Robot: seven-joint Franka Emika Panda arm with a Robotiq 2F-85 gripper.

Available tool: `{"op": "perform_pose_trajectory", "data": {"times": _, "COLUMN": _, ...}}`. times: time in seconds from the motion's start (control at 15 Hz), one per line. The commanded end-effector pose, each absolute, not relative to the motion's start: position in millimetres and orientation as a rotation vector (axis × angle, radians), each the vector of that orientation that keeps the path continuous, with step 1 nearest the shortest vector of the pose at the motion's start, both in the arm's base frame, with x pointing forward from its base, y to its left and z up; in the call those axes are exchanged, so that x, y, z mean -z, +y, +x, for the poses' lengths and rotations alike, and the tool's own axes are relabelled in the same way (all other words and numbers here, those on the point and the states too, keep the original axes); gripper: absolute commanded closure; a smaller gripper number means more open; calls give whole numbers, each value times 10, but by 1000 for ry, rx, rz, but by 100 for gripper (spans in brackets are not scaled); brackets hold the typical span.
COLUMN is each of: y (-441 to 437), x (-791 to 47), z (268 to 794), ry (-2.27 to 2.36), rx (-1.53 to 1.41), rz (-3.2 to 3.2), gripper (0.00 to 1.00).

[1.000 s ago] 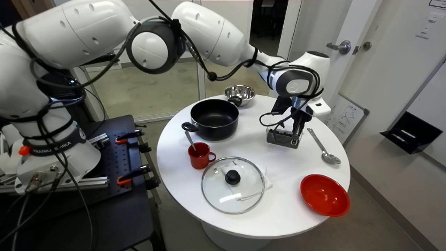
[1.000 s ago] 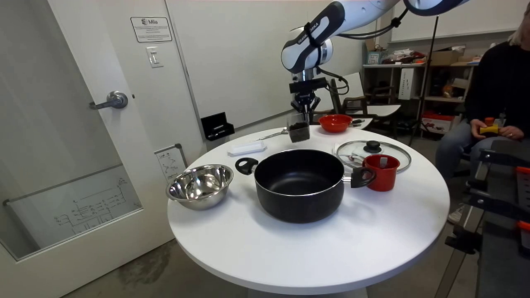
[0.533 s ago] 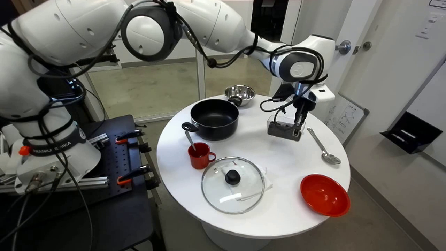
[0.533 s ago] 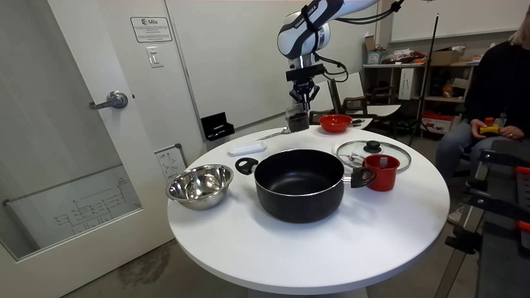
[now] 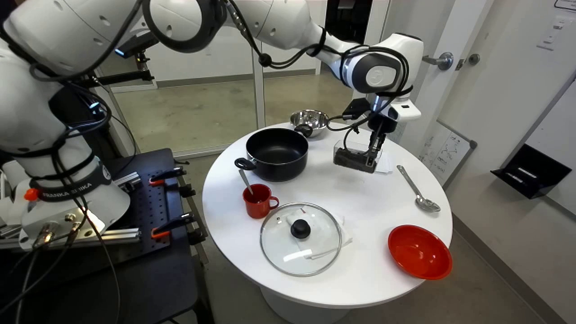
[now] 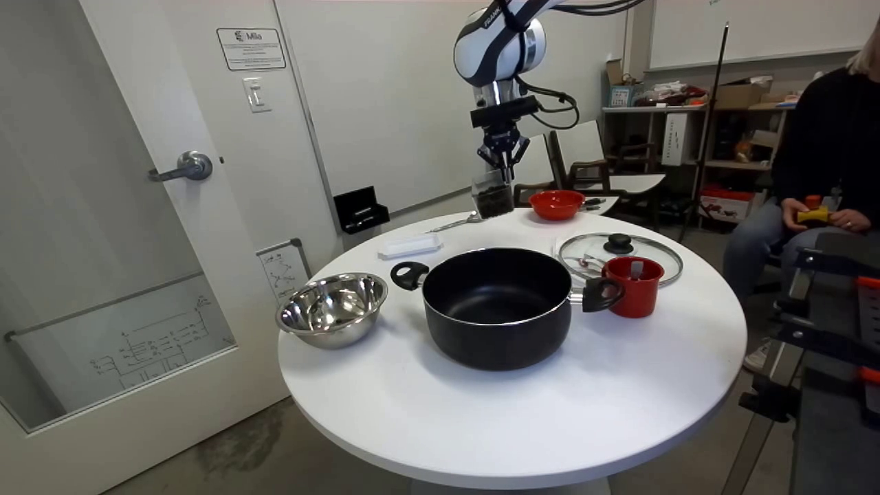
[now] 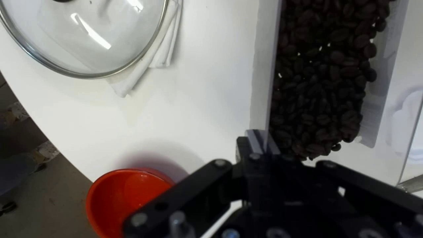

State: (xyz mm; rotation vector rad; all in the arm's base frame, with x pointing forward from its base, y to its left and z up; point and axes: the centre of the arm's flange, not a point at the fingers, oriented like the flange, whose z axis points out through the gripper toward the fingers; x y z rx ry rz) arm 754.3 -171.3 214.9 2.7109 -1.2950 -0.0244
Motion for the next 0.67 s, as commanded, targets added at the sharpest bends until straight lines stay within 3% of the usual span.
{"op": "perform_pose_trajectory", "data": {"times": 0.0, "y": -1682, "x": -2168, "z": 7520, "ry": -1292, "rx": 34, "rz": 2713, "gripper": 97}}
{"op": "perform_pose_trajectory", "data": {"times": 0.6, "y": -1592, "x": -2170, "z": 7384, "ry": -1300, "rx": 50, "rz": 2705, "gripper": 99}}
